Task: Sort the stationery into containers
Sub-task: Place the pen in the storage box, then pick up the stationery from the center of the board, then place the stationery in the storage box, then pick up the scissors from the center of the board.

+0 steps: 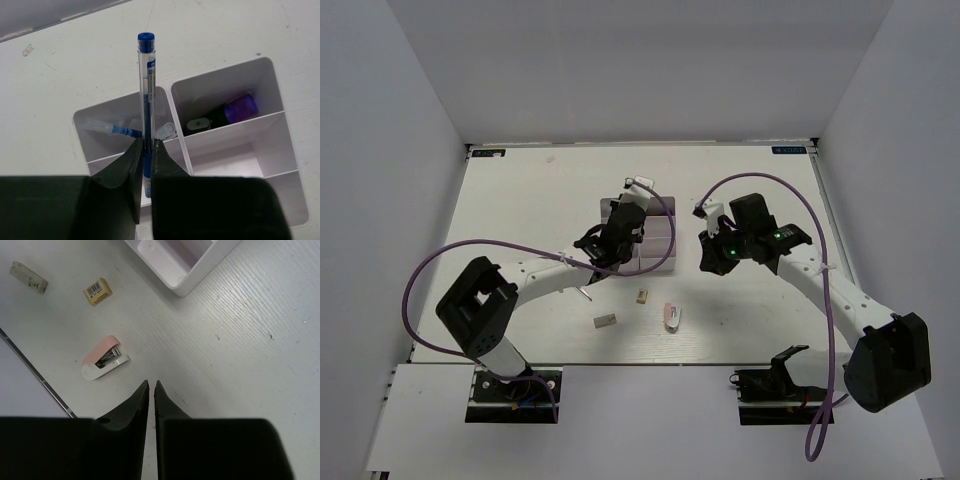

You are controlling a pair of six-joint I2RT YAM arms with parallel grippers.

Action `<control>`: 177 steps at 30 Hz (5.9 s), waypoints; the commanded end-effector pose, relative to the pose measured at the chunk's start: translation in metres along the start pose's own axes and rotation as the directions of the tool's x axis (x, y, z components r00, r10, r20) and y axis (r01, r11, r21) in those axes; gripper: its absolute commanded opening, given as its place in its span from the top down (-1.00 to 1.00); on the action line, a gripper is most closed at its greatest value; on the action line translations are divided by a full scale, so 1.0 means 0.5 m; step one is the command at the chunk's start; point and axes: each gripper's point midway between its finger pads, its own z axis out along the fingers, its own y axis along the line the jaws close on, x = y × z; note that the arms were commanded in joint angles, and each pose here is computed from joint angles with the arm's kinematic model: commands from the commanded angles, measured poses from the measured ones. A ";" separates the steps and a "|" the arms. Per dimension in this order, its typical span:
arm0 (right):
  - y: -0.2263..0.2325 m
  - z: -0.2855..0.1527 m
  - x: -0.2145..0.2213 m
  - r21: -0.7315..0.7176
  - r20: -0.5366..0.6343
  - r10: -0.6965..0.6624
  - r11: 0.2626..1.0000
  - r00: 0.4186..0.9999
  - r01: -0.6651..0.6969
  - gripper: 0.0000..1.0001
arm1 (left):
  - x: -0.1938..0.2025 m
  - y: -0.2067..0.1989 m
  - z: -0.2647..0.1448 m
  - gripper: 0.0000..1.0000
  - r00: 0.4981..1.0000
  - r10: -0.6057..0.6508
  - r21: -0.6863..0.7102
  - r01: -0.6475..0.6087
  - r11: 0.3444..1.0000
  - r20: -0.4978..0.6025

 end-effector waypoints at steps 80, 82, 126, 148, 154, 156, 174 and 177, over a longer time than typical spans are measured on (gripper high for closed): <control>0.164 0.126 0.057 0.155 -0.105 -0.201 0.964 0.974 0.216 0.94 | 0.216 0.331 -0.450 -0.32 0.935 -0.320 -0.180 0.292 0.940 -0.155; 0.179 0.090 0.000 0.134 -0.020 -0.280 0.951 0.960 0.280 0.94 | 0.212 0.321 -0.447 -0.32 0.936 -0.314 -0.159 0.290 0.944 -0.160; -0.041 0.176 -0.250 -0.008 -0.167 -0.827 0.546 0.537 0.838 0.89 | 0.248 0.245 -0.428 -0.30 0.930 -0.238 -0.028 0.240 0.970 -0.280; -0.042 0.153 -0.258 0.011 -0.133 -0.778 0.618 0.614 0.786 -0.18 | 0.244 0.230 -0.427 -0.05 0.929 -0.232 0.009 0.245 0.970 -0.287; 0.057 0.064 -0.261 -0.043 0.037 -0.673 0.738 0.739 0.674 0.59 | 0.231 0.228 -0.417 0.61 0.932 -0.231 -0.014 0.237 0.971 -0.280; 0.083 0.044 -0.231 -0.083 0.057 -0.635 0.766 0.771 0.637 1.00 | 0.225 0.233 -0.413 0.77 0.926 -0.247 -0.058 0.241 0.969 -0.287; 0.229 0.091 0.018 -0.355 -0.100 -0.272 0.908 0.957 0.222 0.82 | 0.321 0.251 -0.252 0.35 0.332 -0.745 -0.453 0.629 0.632 -0.579; 0.232 0.098 0.024 -0.359 -0.109 -0.261 0.910 0.959 0.207 0.77 | 0.327 0.267 -0.232 0.35 0.327 -0.767 -0.478 0.629 0.613 -0.552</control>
